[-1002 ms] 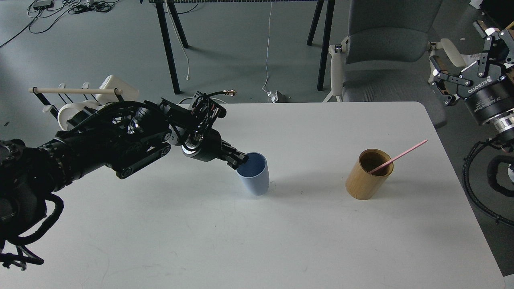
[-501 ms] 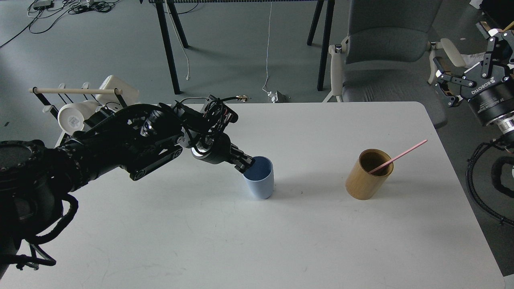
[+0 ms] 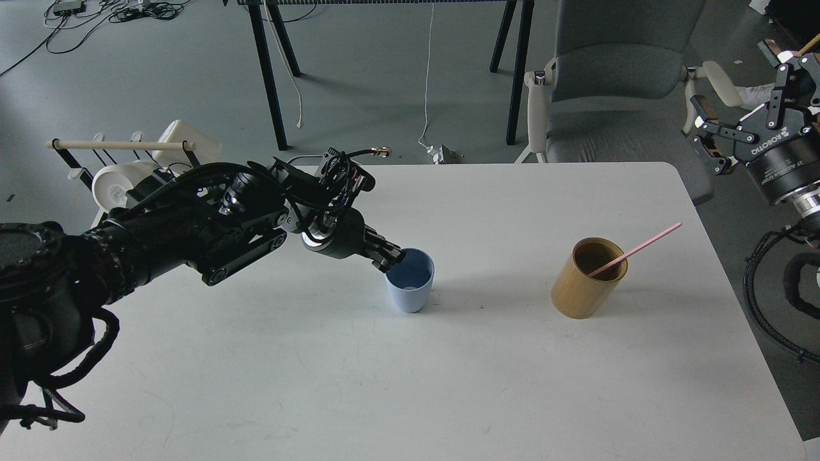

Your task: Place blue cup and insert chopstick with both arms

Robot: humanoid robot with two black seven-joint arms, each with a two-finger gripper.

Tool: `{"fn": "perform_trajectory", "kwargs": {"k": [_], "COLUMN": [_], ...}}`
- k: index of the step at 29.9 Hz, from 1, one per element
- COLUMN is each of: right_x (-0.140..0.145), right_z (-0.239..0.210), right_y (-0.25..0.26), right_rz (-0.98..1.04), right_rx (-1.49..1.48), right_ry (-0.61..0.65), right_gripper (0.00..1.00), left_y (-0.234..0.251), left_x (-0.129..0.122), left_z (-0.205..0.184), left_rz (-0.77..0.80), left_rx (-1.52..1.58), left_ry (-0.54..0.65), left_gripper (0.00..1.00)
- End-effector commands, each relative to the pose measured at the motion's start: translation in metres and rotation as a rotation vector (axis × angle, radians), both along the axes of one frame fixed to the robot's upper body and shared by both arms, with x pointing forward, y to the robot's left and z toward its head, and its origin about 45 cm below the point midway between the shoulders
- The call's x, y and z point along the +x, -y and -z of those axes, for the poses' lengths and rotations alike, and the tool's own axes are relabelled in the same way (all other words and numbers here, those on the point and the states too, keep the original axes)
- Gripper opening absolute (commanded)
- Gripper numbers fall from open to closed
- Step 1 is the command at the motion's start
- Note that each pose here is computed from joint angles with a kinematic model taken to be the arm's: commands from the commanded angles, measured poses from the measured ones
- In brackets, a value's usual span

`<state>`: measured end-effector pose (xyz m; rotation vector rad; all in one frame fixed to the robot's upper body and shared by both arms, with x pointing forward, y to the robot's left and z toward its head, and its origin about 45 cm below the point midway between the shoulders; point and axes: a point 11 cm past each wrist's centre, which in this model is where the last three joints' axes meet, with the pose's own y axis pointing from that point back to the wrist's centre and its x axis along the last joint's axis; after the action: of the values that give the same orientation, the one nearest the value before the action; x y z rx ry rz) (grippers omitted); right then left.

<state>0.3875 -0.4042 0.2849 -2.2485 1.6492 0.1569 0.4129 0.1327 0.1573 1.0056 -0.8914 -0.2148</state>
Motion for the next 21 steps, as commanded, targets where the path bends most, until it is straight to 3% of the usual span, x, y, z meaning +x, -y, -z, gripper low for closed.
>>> {"fn": "perform_trajectory", "kwargs": {"k": [1, 5, 10, 18, 21], "right_x": [0.000, 0.000, 0.000, -0.001, -0.003], "right_z": [0.000, 0.000, 0.000, -0.008, -0.020], "right_y": [0.000, 0.000, 0.000, 0.001, 0.010], "right_rz": [-0.001, -0.002, -0.001, 0.001, 0.052], "right_rx": [0.000, 0.001, 0.000, -0.031, -0.111], "right_ry": [-0.001, 0.001, -0.001, 0.012, 0.019], "right_gripper": [0.95, 0.95, 0.95, 0.96, 0.96], "left_y": [-0.002, -0.004, -0.005, -0.007, -0.015], "left_x": [0.001, 0.001, 0.003, 0.008, 0.018], "left_z": [-0.001, -0.001, -0.003, -0.017, -0.036], "left_rz": [-0.012, -0.017, -0.025, -0.175, -0.321], "left_rx": [-0.010, -0.011, -0.016, -0.212, -0.412], "left_ry": [-0.004, -0.006, -0.004, -0.098, -0.167], "left_gripper": [0.24, 0.25, 0.35, 0.63, 0.81]}}
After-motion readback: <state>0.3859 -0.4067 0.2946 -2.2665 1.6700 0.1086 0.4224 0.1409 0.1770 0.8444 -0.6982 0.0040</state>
